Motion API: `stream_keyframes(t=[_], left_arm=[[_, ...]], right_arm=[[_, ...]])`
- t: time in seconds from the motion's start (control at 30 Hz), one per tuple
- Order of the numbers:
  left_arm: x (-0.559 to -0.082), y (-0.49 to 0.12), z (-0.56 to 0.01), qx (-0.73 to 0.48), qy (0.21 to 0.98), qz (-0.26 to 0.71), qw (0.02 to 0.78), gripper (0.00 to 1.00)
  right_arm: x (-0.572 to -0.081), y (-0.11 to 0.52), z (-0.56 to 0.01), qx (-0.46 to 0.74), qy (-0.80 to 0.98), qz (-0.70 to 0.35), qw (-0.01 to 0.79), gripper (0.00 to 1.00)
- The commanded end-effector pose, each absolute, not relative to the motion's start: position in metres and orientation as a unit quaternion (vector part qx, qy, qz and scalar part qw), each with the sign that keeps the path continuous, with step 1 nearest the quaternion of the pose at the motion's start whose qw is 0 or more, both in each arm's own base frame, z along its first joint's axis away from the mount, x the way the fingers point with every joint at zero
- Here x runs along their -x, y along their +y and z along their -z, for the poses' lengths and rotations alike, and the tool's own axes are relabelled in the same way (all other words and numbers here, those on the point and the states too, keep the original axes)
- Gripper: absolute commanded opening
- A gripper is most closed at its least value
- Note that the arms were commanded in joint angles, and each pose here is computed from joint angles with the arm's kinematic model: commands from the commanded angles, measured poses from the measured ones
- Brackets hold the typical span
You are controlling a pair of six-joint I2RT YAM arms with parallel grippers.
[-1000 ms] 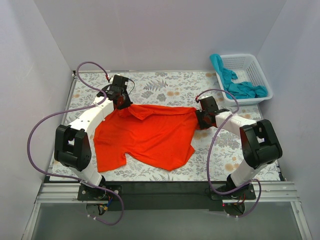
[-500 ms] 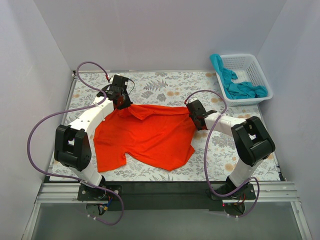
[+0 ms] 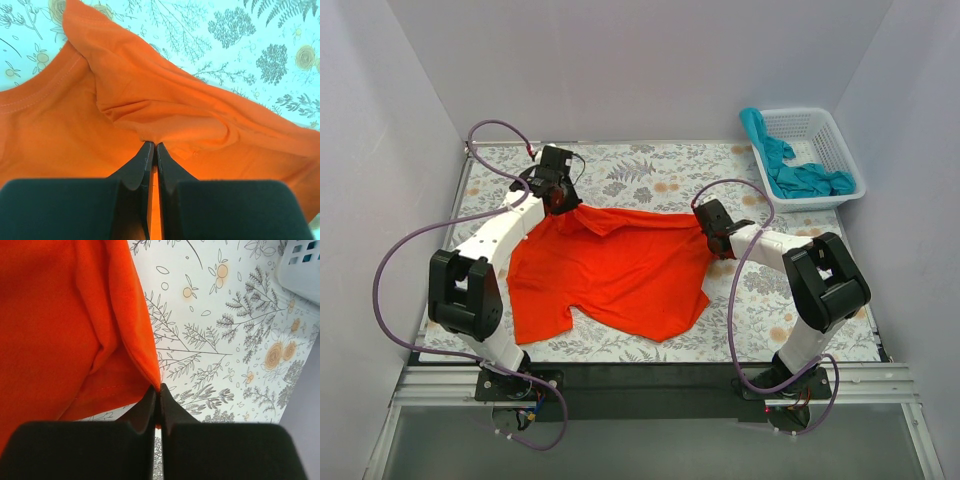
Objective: Fold and stack the t-shirts
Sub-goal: Flatten the tshirt out
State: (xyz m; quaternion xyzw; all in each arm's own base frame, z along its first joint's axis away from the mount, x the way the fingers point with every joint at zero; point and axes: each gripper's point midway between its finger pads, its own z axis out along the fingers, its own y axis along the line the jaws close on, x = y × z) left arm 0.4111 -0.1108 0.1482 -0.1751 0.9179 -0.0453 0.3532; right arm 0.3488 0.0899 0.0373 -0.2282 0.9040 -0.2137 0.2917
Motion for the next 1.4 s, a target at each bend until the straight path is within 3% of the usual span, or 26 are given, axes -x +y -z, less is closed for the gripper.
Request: stream_keyframes(t=[0.0,0.13,0.27,0.4,0.5,0.7,0.93,1.07,1.23,1.37], left_arm=[[-0.43,-0.096,-0.179,0.192,0.899,0.045,0.392,0.0],[-0.457,-0.066,-0.225,0.228,0.869,0.057,0.435,0.0],[-0.488,-0.033,-0.325,0.252,0.815,0.07,0.517,0.0],[-0.489,-0.022,-0.419,0.244,0.753,0.083,0.605,0.0],[-0.465,-0.015,-0.485,0.233,0.7,0.091,0.669,0.0],[-0.359,0.0,-0.594,0.218,0.58,0.118,0.776,0.0],[-0.229,0.009,-0.642,0.189,0.501,0.136,0.833,0.0],[-0.186,0.012,-0.656,0.174,0.474,0.136,0.852,0.0],[-0.179,0.014,-0.663,0.153,0.471,0.106,0.862,0.0],[-0.214,0.005,-0.645,0.12,0.509,0.088,0.848,0.0]], right_arm=[[-0.363,0.097,-0.059,0.227,0.895,0.216,0.316,0.01],[-0.388,0.101,-0.105,0.231,0.875,0.236,0.353,0.01],[-0.422,0.103,-0.192,0.211,0.842,0.258,0.423,0.01],[-0.441,0.107,-0.314,0.168,0.797,0.251,0.523,0.01],[-0.43,0.103,-0.372,0.158,0.77,0.238,0.57,0.01],[-0.367,0.082,-0.459,0.147,0.716,0.18,0.658,0.01],[-0.273,0.06,-0.487,0.161,0.669,0.089,0.72,0.01],[-0.239,0.05,-0.49,0.168,0.662,0.065,0.728,0.01],[-0.229,0.048,-0.483,0.189,0.668,0.065,0.716,0.01],[-0.245,0.054,-0.466,0.205,0.686,0.08,0.693,0.01]])
